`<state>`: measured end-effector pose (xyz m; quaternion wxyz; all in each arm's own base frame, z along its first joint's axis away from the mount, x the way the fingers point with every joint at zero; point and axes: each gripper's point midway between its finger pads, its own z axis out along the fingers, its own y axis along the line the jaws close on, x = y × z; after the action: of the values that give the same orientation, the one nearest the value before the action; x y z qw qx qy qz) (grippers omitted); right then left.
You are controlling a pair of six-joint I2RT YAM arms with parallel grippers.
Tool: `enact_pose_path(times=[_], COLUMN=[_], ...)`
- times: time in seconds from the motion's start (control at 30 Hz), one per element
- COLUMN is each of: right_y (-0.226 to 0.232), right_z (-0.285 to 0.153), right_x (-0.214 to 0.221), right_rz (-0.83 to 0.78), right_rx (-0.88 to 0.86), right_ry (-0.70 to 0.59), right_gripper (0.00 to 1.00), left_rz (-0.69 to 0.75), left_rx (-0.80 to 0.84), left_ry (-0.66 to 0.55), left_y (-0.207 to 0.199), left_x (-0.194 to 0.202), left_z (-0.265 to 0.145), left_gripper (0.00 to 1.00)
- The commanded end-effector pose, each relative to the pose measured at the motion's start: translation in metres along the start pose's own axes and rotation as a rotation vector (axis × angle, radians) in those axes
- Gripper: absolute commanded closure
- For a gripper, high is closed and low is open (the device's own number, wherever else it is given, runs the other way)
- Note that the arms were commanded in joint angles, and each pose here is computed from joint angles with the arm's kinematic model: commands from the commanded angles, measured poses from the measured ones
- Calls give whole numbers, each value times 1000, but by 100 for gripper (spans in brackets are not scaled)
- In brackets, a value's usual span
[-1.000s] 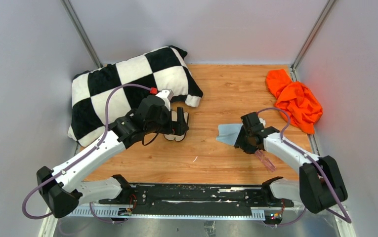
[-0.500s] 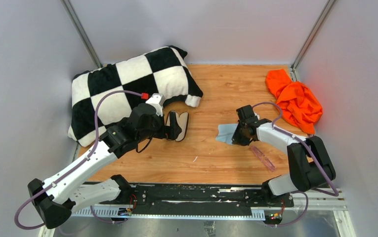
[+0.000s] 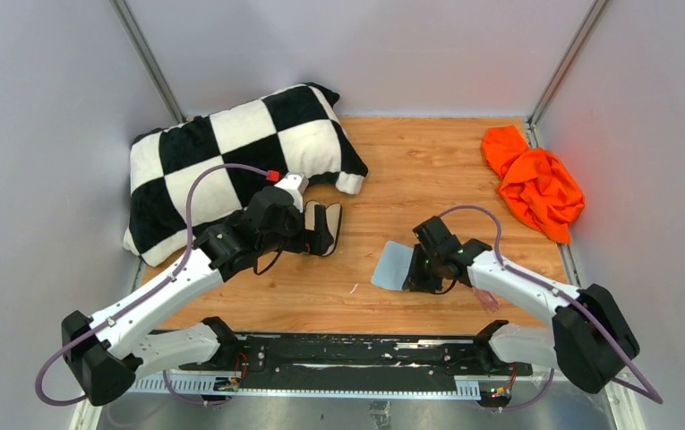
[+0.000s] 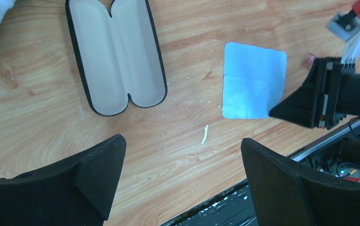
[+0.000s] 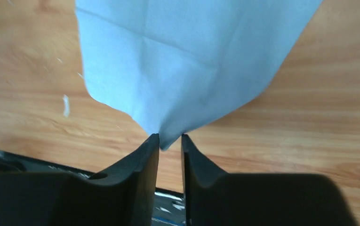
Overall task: Organize the sunglasses
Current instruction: Adjust the glasses cleaning cloth at the center of the board, then fold the glasses cleaning cloth at the center of the board.
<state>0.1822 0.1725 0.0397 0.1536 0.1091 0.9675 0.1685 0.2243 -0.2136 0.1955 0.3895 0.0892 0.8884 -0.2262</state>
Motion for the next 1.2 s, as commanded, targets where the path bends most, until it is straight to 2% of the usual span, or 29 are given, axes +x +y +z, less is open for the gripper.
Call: enact_pose_path(times=[0.0, 0.07, 0.13, 0.23, 0.4, 0.63, 0.8, 1.0, 1.17], right_y=[-29, -34, -37, -41, -55, -53, -56, -71, -78], right_z=[-11, -23, -37, -53, -50, -18, 6, 13, 19], right_x=[42, 35, 16, -16, -55, -88, -86, -89, -86], right_rz=[45, 31, 8, -11, 52, 29, -16, -41, -54], right_rx=[84, 100, 119, 132, 138, 150, 180, 254, 275], right_ry=[102, 54, -43, -188, -235, -180, -79, -79, -71], right_gripper=[61, 50, 46, 44, 47, 53, 58, 63, 73], left_rz=[-6, -19, -22, 2, 84, 86, 129, 150, 165], left_rx=[39, 38, 47, 48, 32, 57, 97, 72, 81], left_ry=[-24, -14, -4, 12, 44, 134, 198, 252, 307], left_y=[-14, -16, -19, -27, -48, -62, -68, -72, -80], left_x=[-14, -13, -11, -9, -4, 8, 21, 27, 38], left_z=[5, 9, 15, 23, 46, 59, 66, 97, 127], left_gripper=[0, 0, 0, 0, 0, 0, 2, 8, 9])
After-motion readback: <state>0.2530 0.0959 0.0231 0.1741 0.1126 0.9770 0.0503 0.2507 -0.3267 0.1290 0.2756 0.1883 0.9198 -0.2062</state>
